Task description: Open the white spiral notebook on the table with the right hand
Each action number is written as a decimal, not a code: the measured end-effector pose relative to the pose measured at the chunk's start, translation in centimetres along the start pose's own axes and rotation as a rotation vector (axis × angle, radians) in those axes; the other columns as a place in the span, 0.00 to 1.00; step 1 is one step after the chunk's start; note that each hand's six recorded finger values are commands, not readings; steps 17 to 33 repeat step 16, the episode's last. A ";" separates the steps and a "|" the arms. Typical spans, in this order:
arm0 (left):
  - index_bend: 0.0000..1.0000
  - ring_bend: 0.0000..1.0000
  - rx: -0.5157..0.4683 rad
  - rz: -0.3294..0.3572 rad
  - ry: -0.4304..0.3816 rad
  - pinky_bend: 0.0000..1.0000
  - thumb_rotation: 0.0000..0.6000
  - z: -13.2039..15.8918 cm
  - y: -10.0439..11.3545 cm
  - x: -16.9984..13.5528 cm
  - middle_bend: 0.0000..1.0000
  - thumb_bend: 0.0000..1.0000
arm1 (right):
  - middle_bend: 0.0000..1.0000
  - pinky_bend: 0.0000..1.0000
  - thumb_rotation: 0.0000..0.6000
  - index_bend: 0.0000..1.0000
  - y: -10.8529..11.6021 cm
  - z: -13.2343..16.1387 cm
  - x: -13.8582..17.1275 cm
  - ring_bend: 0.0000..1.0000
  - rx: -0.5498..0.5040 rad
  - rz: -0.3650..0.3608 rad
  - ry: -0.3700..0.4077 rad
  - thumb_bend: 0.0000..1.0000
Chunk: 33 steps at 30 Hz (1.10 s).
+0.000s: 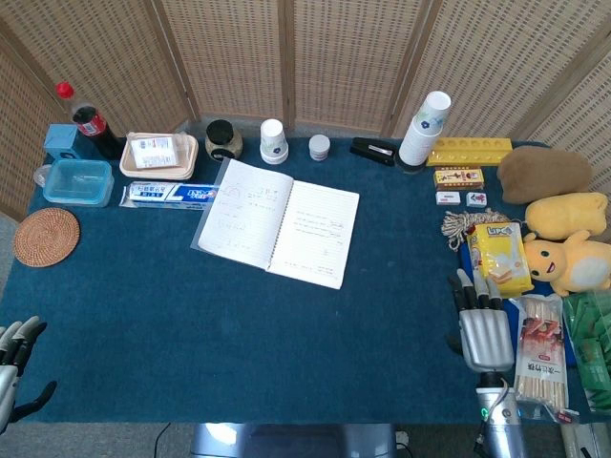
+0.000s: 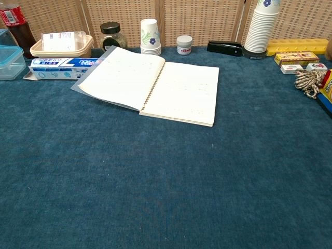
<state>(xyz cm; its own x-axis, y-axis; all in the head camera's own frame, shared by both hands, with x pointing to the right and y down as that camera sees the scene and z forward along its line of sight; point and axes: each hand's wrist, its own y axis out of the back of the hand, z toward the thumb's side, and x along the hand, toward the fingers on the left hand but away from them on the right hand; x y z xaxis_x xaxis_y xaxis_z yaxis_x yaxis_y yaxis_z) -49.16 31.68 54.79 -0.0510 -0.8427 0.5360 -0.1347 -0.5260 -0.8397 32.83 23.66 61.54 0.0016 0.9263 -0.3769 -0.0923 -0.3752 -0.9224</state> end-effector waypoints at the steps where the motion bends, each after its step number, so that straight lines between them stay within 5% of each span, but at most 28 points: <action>1: 0.13 0.01 0.002 -0.001 0.011 0.00 1.00 -0.3 0.0 -0.2 0.07 0.27 | 0.15 0.11 1.00 0.13 -0.1 -0.5 0.6 0.02 -0.008 0.000 -0.012 0.14; 11: 0.14 0.01 -0.004 -0.011 0.074 0.00 1.00 -1.7 -0.5 -1.7 0.07 0.27 | 0.16 0.09 1.00 0.15 -0.1 -4.4 4.7 0.02 -0.057 -0.005 -0.113 0.14; 33: 0.14 0.01 -0.014 -0.001 0.052 0.00 1.00 -1.3 -0.4 -1.6 0.07 0.27 | 0.16 0.08 1.00 0.16 0.2 -4.9 5.4 0.02 -0.097 -0.018 -0.094 0.14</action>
